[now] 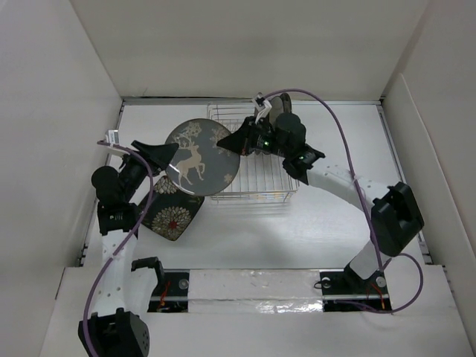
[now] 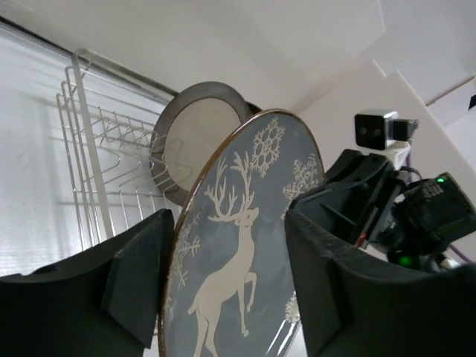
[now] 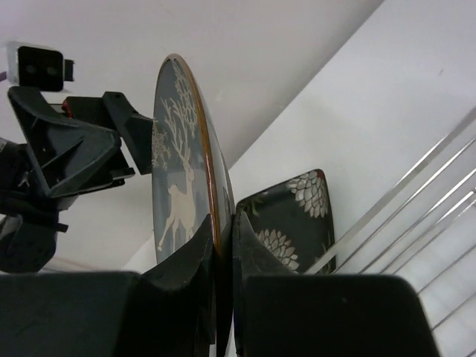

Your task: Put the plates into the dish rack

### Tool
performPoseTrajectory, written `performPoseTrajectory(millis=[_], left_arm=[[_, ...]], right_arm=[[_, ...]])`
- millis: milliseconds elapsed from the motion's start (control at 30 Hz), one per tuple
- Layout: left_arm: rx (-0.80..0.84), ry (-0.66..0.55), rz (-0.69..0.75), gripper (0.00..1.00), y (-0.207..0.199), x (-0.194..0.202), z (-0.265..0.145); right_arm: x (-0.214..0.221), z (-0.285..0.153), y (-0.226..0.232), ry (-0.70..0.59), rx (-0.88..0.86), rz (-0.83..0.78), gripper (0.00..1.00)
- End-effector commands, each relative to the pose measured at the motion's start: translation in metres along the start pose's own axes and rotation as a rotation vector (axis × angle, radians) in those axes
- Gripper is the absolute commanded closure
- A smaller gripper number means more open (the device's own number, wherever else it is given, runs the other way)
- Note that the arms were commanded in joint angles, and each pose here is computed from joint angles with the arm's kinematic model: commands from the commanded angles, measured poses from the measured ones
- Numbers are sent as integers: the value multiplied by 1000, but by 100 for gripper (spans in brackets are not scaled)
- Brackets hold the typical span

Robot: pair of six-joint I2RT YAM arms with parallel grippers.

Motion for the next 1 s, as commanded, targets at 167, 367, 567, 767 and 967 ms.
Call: performPoseTrajectory(millis=[167, 367, 567, 767, 967], left_arm=[[117, 72, 199, 39, -48, 7, -2], [103, 82, 359, 40, -70, 19, -6], [70, 95, 422, 40, -62, 43, -14], [-85, 73, 435, 28, -49, 40, -15], [-66, 85, 463, 29, -58, 45, -23]], right_arm=[[-110, -39, 1, -452, 592, -263, 100], [-152, -56, -3, -591, 899, -358, 100], [-174, -55, -7, -658, 1035, -398, 100], [-186, -46, 21, -673, 787, -337, 100], [-189, -45, 9, -667, 896, -402, 100]])
Point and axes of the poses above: each gripper's point midway between its finger pads, its own z axis out along the fingers, its own y axis along the line the jaws close on, x = y × z, the point moved 4 cm from there along -z, back along the fingers, and after that the axes turned 8 degrees about z, right-handed, at the moved point
